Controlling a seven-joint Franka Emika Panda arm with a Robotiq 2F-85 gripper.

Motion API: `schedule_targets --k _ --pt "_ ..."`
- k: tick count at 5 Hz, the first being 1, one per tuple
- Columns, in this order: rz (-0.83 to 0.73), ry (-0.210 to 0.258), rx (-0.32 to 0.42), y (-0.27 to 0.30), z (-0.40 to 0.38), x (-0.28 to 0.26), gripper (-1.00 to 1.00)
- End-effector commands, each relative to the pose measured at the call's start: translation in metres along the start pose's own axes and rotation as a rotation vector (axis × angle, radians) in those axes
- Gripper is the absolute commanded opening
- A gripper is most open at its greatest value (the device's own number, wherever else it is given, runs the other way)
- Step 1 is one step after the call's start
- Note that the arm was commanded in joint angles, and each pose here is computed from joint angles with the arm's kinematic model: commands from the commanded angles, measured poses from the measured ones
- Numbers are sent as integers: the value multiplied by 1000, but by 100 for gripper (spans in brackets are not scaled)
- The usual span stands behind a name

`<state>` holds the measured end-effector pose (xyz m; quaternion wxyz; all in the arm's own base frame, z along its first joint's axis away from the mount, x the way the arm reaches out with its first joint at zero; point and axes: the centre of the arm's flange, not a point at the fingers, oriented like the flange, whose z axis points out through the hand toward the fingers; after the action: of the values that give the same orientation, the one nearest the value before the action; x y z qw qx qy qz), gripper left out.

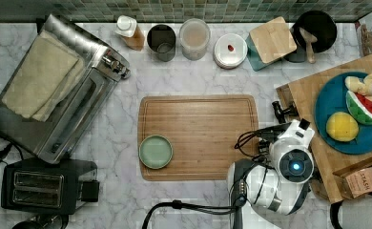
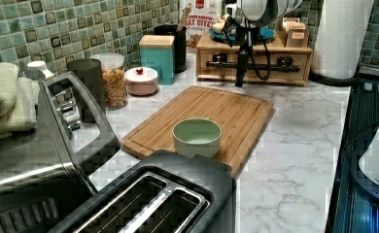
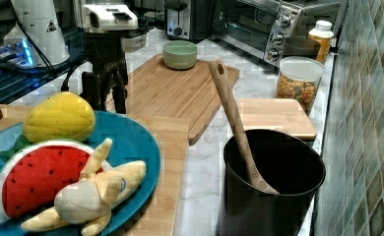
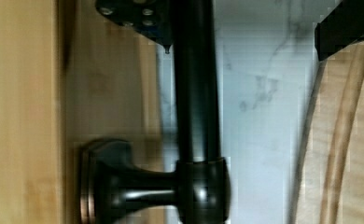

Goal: Open the drawer.

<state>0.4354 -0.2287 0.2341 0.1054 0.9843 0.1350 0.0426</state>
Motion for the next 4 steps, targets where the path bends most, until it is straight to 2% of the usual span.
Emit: schedule_targets --k 1,2,3,4 --pt "-160 -112 168 -50 -37 5 100" --pt "-180 -121 251 -90 -38 16 100" --pt "-174 -103 253 -140 -39 23 100" --pt "-140 -113 265 -192 -51 26 100"
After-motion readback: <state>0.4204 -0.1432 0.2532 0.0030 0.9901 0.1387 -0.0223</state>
